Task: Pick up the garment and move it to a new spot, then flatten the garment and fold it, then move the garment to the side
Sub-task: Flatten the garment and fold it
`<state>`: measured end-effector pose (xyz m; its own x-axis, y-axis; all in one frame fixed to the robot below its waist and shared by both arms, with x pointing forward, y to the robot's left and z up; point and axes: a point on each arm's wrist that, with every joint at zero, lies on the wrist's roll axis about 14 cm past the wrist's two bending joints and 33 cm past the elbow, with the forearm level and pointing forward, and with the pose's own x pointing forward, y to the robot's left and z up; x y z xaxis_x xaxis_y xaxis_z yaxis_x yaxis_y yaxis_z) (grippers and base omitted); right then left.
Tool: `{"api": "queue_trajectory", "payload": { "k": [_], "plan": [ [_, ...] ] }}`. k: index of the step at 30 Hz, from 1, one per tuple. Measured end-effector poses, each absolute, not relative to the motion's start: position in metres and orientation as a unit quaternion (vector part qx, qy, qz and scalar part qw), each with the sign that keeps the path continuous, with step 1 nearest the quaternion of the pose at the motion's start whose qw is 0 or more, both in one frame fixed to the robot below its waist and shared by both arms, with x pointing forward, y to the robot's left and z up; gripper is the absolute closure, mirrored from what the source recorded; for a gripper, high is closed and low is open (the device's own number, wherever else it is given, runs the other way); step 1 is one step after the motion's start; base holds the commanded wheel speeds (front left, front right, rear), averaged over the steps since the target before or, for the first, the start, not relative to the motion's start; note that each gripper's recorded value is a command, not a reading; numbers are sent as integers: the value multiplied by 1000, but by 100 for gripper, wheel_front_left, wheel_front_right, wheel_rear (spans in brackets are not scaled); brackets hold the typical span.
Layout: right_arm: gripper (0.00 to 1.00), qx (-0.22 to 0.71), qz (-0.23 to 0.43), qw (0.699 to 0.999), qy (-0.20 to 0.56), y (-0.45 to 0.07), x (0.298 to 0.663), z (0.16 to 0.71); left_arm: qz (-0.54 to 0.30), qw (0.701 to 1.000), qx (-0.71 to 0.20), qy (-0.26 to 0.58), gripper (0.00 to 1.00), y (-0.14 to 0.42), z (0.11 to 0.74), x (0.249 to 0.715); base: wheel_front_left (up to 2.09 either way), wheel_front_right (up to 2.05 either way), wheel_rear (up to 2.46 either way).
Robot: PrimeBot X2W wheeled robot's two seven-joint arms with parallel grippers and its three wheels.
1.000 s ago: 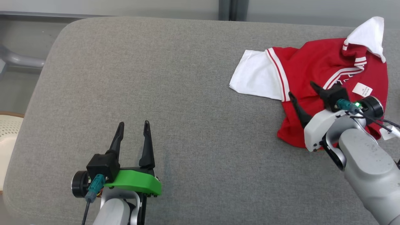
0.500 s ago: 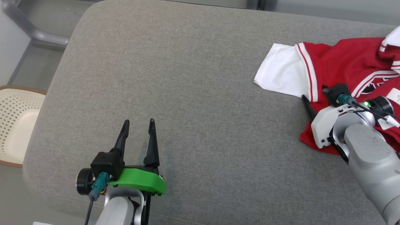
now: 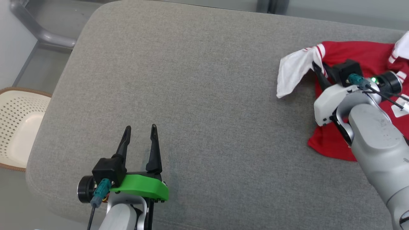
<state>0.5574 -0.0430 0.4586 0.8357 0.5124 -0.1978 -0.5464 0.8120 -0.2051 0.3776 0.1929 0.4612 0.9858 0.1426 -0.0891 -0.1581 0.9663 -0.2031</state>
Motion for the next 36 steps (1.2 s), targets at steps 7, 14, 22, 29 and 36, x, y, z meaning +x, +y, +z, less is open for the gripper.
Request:
{"api": "queue_trajectory", "payload": {
  "k": [7, 14, 22, 29, 36],
  "plan": [
    [100, -124, 304, 942, -73, -29, 549, 543, 65, 992, -106, 30, 0, 186, 466, 379, 0, 0, 0],
    [100, -139, 371, 909, -133, 2, 507, 573, 58, 993, -103, 21, 0, 184, 472, 377, 0, 0, 0],
    [100, -169, 437, 879, -88, 51, 497, 551, 59, 992, -108, 19, 0, 185, 474, 373, 0, 0, 0],
    [100, -242, 475, 846, -28, 91, 519, 510, 78, 990, -117, 22, 0, 193, 474, 364, 0, 0, 0],
    [51, -268, 514, 815, 4, 139, 520, 477, 127, 984, -120, 32, 0, 216, 470, 346, 0, 0, 0]
  ]
}}
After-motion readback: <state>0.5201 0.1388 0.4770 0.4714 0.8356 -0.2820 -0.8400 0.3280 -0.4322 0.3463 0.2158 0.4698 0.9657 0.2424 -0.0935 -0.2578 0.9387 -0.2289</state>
